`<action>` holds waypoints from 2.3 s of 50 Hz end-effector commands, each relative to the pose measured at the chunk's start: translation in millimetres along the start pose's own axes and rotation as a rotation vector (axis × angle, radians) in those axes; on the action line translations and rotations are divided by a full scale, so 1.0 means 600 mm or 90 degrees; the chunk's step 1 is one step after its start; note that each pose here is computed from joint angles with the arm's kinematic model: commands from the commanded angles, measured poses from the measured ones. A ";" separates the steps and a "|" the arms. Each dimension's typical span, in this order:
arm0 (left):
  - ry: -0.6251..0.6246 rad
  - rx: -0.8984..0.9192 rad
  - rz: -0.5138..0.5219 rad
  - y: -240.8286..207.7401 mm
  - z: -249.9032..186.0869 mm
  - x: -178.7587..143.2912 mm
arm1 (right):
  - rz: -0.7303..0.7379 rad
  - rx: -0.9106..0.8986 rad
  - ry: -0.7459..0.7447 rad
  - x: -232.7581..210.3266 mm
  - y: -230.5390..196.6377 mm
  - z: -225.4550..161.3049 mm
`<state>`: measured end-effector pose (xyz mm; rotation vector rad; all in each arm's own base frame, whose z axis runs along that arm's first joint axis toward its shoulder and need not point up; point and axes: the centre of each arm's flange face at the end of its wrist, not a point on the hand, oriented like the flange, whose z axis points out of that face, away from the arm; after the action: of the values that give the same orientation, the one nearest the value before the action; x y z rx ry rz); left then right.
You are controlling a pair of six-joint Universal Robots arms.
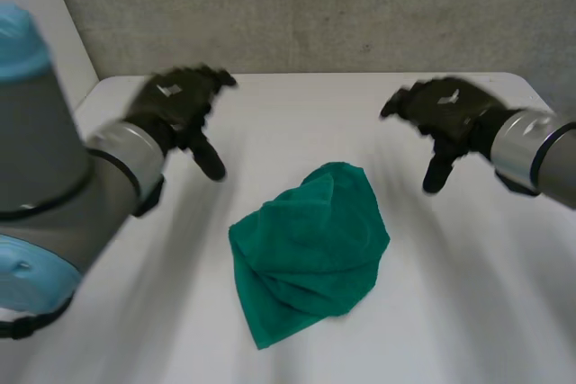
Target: Fold the towel.
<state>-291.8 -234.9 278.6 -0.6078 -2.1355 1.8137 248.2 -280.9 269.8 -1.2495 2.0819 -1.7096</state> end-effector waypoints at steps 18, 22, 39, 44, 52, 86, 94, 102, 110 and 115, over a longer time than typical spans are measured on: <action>0.103 -0.095 0.029 0.167 0.025 0.096 | 0.018 -0.084 -0.164 -0.135 0.134 0.122; 0.054 -0.057 0.023 0.137 0.028 0.073 | 0.040 -0.071 -0.143 -0.120 0.116 0.113; -0.006 -0.048 0.128 0.112 -0.001 0.026 | 0.005 -0.224 -0.256 -0.145 0.057 -0.058; -0.016 0.004 0.174 0.086 0.026 0.026 | 0.039 -0.037 -0.087 -0.072 -0.009 0.015; -0.094 0.284 0.123 -0.098 0.063 0.001 | 0.076 0.208 0.118 0.017 -0.105 0.078; 0.021 -0.123 0.154 0.186 -0.103 0.039 | -0.102 -0.172 -0.097 -0.117 0.088 -0.025; -0.022 -0.037 0.143 0.112 -0.086 0.013 | -0.028 -0.024 0.005 -0.067 0.014 0.010; -0.066 0.025 0.126 0.059 -0.054 -0.033 | -0.073 -0.012 -0.015 -0.063 -0.005 0.032; 0.063 -0.005 0.208 0.099 0.010 -0.011 | -0.232 0.009 -0.138 -0.132 0.021 0.084; 0.098 -0.030 0.317 0.136 0.047 -0.005 | -0.294 -0.003 -0.183 -0.164 0.048 0.106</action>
<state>-272.5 -229.9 231.7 -0.9690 -2.1020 1.9310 312.4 -268.0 224.3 -1.7021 1.8794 -1.6462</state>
